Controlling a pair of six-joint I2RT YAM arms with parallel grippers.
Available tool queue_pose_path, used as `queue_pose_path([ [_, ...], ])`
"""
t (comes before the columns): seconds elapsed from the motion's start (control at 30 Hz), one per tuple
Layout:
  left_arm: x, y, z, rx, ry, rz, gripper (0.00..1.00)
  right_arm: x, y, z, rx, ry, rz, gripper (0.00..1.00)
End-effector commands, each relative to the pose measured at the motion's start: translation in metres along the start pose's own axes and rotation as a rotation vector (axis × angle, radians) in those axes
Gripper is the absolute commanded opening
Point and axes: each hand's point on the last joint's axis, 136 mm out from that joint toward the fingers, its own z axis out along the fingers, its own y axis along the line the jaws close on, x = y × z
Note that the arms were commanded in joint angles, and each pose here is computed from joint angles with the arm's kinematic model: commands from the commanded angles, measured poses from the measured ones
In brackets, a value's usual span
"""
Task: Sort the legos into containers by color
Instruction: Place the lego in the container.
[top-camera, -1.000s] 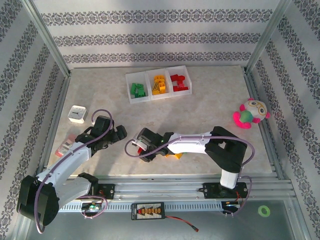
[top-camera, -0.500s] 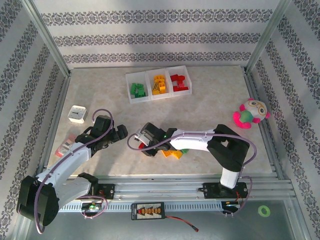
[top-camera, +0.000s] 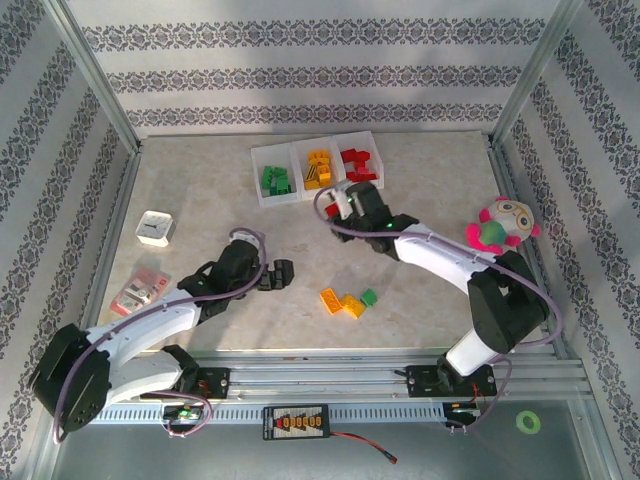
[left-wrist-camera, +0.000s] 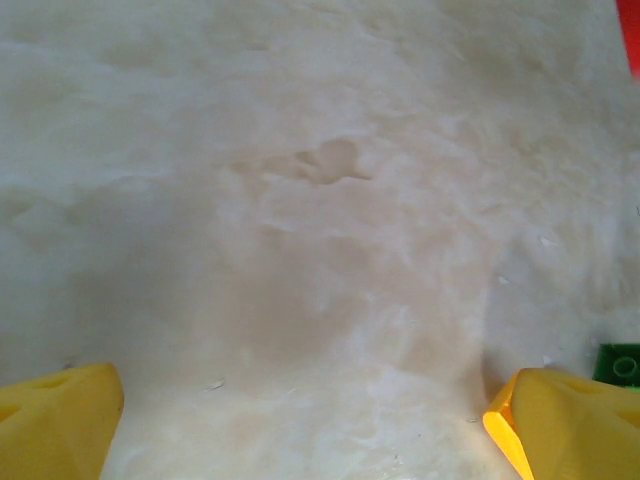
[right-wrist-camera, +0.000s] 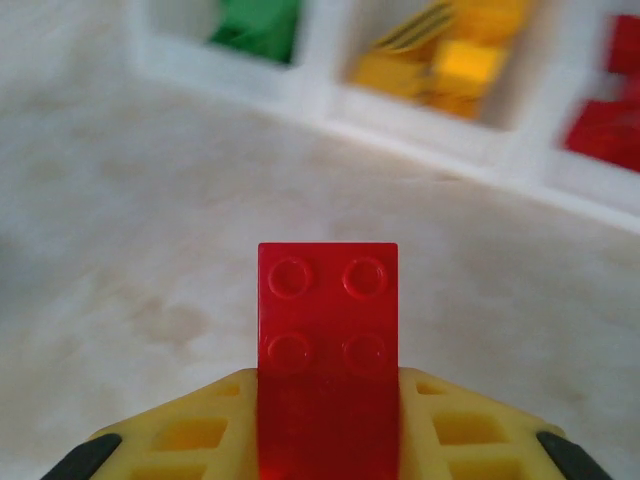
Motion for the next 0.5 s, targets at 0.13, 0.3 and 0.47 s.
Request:
queue_pose_path([
  [0.13, -0.009, -0.047, 0.017, 0.1, -0.061, 0.157, 0.99, -0.079, -0.107, 0.025, 0.161, -0.181, 0.302, 0.26],
  [0.3, -0.006, -0.05, 0.021, 0.11, -0.055, 0.154, 0.99, -0.104, -0.148, 0.066, 0.116, -0.166, 0.416, 0.26],
  [0.47, -0.003, -0.046, 0.022, 0.089, -0.045, 0.174, 0.99, -0.117, -0.162, 0.103, 0.082, -0.142, 0.475, 0.27],
])
